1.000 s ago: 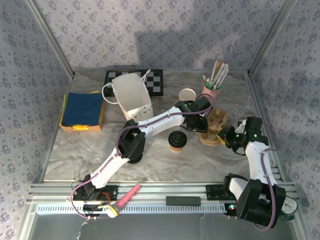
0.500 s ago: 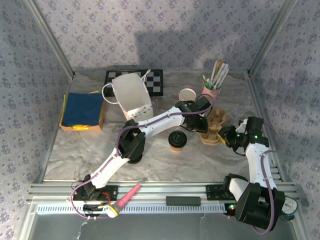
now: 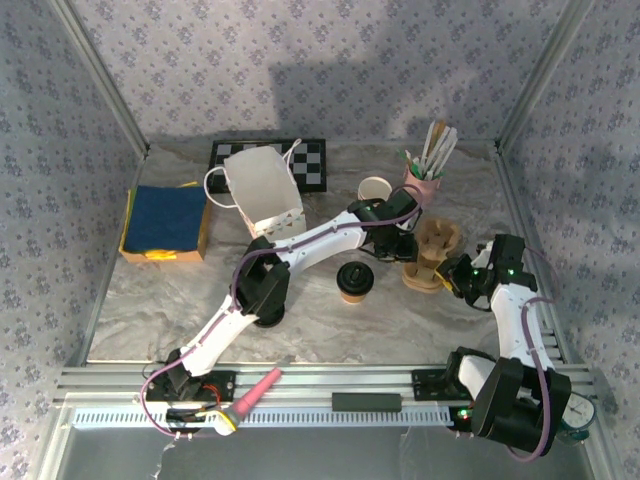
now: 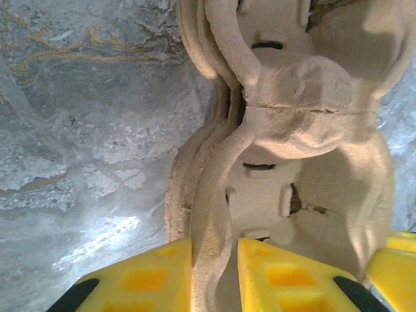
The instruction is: Pack the takeout coffee
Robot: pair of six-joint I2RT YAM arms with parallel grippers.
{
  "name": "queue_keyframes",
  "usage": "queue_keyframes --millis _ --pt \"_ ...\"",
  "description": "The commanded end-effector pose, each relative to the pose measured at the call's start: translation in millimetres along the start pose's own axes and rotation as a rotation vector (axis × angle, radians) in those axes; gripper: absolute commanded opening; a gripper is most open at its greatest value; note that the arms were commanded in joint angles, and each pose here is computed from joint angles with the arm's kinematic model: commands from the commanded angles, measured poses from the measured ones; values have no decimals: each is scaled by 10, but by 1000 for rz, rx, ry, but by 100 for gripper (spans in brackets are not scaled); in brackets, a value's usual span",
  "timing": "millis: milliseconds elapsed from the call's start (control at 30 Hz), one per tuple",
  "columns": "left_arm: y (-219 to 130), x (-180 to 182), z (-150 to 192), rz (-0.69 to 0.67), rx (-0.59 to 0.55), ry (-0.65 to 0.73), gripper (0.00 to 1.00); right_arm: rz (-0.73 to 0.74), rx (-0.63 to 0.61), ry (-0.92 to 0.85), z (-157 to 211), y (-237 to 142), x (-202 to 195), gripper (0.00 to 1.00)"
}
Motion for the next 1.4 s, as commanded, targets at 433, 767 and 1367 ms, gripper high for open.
queue_keyframes --millis 433,767,1367 --pt "-328 -294 -47 311 -10 -41 30 60 30 -16 36 71 -100 28" --pt "-303 -237 -63 403 -4 -97 34 58 29 -18 35 67 -96 28" --pt "-216 -169 -77 495 13 -167 36 54 26 -16 30 60 -85 28"
Point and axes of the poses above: each hand's point on the last joint's axis, 136 mm out from that joint toward the fingers, its own y axis out along the fingers, its own x axis along the line the jaws close on, z = x × y, the point moved 9 cm from there along -y, back along the fingers, and after that the axes turned 3 degrees about y, right-handed, at the moved point
